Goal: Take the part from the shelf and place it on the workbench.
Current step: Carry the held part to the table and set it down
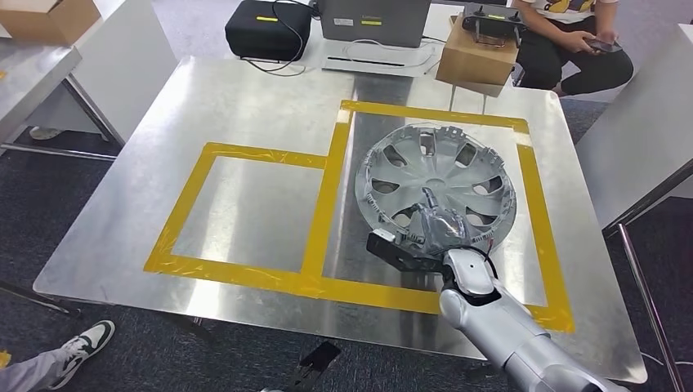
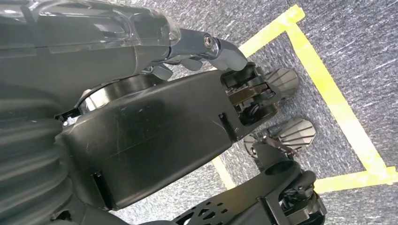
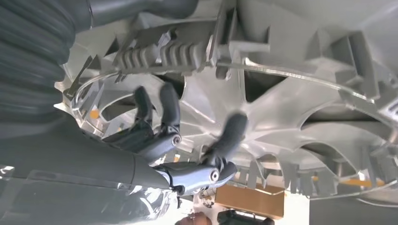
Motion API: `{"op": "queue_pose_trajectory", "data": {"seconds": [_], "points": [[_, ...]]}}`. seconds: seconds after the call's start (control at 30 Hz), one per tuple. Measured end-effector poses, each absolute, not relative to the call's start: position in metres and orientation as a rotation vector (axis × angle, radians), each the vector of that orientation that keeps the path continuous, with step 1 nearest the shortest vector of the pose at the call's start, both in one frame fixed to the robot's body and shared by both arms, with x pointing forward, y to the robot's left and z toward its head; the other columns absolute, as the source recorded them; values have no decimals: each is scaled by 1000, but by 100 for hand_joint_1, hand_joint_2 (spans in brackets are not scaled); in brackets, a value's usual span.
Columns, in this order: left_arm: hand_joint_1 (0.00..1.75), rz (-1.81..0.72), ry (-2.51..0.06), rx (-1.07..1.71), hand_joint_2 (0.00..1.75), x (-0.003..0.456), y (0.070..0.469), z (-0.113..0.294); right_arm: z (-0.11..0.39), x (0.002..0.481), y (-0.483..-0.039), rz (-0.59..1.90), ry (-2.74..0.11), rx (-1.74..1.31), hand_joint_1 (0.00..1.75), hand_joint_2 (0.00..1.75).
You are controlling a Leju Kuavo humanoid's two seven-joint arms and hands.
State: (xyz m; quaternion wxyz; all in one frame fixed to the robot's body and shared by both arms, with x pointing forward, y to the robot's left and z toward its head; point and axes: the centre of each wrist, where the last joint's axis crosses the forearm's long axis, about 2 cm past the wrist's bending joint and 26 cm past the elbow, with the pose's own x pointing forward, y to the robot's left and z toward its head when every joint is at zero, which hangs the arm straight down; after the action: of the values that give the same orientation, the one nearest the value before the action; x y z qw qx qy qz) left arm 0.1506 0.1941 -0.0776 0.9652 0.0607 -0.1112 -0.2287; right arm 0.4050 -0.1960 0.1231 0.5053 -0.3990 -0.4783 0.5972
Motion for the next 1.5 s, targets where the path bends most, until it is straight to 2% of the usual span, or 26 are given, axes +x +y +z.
{"op": "queue_pose_trajectory", "data": {"seconds": [0.23,0.4,0.6,0.77,0.87,0.97,1.1,1.33,1.5], "points": [[0,-470,-228,125,175,151,195,-78,125,406,-198,1415,-1171,-953,0,175],[0,-476,-226,124,175,150,195,-78,130,406,-197,1311,-1278,-885,0,175],[0,-478,-223,135,175,146,195,-79,168,408,-180,875,-1604,-589,0,175],[0,-476,-217,140,175,142,196,-81,209,405,-172,693,-1765,-454,0,175],[0,-458,-214,157,175,140,197,-82,227,396,-171,454,-1897,-206,0,175],[0,-424,-199,177,175,133,201,-84,260,378,-172,150,-1989,115,0,175],[0,-378,-175,198,175,125,206,-87,299,342,-185,-65,-2123,453,0,175],[0,-298,-171,211,175,123,218,-90,303,267,-206,-201,-2276,882,0,175],[0,-224,-146,216,175,121,230,-92,284,233,-206,-232,-2273,1017,0,175]]}}
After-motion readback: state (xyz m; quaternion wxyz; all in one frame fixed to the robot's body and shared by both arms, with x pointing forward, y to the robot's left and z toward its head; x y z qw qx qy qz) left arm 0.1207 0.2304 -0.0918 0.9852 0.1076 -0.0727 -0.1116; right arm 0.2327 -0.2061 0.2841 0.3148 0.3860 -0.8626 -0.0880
